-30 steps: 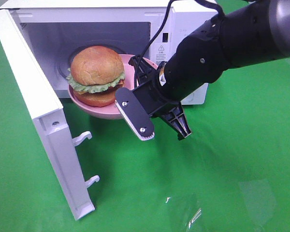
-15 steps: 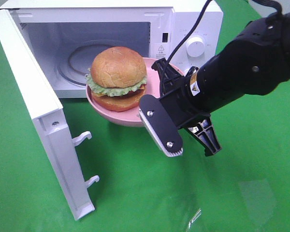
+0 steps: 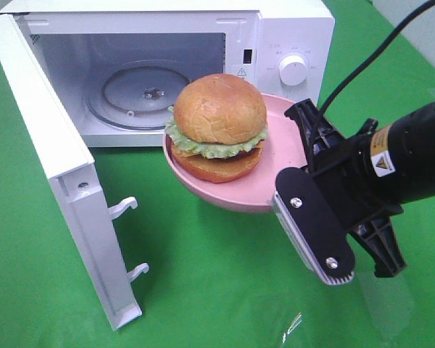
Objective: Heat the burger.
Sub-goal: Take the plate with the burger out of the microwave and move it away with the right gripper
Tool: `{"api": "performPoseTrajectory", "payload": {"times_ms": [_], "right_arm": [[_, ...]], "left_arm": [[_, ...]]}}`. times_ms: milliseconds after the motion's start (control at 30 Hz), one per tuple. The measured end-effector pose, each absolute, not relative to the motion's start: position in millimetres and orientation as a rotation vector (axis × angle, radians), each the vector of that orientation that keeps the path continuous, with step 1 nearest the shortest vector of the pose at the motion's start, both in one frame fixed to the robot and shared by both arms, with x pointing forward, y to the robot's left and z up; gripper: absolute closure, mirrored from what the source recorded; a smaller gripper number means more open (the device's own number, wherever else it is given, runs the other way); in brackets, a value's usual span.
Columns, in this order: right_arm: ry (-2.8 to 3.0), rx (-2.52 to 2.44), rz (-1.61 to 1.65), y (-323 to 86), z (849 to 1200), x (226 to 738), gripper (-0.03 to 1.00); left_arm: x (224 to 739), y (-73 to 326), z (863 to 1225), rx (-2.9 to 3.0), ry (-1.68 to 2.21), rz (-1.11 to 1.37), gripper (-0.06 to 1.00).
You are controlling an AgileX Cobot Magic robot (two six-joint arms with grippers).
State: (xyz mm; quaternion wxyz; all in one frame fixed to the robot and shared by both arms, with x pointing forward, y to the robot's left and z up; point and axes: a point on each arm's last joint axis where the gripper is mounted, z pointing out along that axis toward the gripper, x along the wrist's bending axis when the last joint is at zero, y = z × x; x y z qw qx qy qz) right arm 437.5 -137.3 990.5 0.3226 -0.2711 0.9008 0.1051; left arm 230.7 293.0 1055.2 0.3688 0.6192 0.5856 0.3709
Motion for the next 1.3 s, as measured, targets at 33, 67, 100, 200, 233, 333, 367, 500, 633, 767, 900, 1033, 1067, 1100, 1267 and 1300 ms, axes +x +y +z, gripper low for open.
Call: {"api": "performPoseTrajectory", "payload": {"times_ms": [33, 67, 100, 200, 233, 333, 367, 500, 633, 767, 900, 1033, 1067, 1100, 1267, 1300], "right_arm": [[2.365, -0.712, 0.276, -137, 991, 437, 0.90], [2.370, -0.710, 0.271, -144, 991, 430, 0.90], [2.375, -0.708, 0.266, -150, 992, 423, 0.90], [2.386, -0.693, 0.265, -157, 992, 416, 0.90], [2.393, -0.675, 0.268, -162, 992, 410, 0.90], [2.415, -0.640, 0.266, -171, 993, 400, 0.90], [2.415, -0.640, 0.266, -171, 993, 400, 0.90], [2.440, -0.578, 0.267, -184, 997, 386, 0.90], [2.457, -0.528, 0.256, -194, 999, 378, 0.90], [2.471, -0.458, 0.247, -202, 1002, 372, 0.90], [2.501, -0.326, 0.220, -211, 1005, 367, 0.90], [2.540, -0.182, 0.156, -219, 1004, 366, 0.90], [2.560, -0.086, 0.132, -222, 1003, 366, 0.90], [2.566, -0.040, 0.119, -224, 1002, 365, 0.90], [2.568, 0.152, 0.085, -230, 1002, 365, 0.90], [2.568, 0.152, 0.085, -230, 1002, 365, 0.90]], "left_arm": [[231, 293, 1055, 1.590, 1.503, 0.952, -0.03], [231, 293, 1055, 1.590, 1.503, 0.952, -0.03], [231, 293, 1055, 1.590, 1.503, 0.952, -0.03], [231, 293, 1055, 1.590, 1.503, 0.952, -0.03], [231, 293, 1055, 1.590, 1.503, 0.952, -0.03], [231, 293, 1055, 1.590, 1.503, 0.952, -0.03], [231, 293, 1055, 1.590, 1.503, 0.952, -0.03], [231, 293, 1055, 1.590, 1.503, 0.952, -0.03], [231, 293, 1055, 1.590, 1.503, 0.952, -0.03], [231, 293, 1055, 1.590, 1.503, 0.952, -0.03], [231, 293, 1055, 1.590, 1.503, 0.952, -0.03], [231, 293, 1055, 1.590, 1.503, 0.952, -0.03], [231, 293, 1055, 1.590, 1.503, 0.952, -0.03], [231, 293, 1055, 1.590, 1.503, 0.952, -0.03], [231, 293, 1055, 1.590, 1.503, 0.952, -0.03], [231, 293, 1055, 1.590, 1.503, 0.952, -0.03]]}}
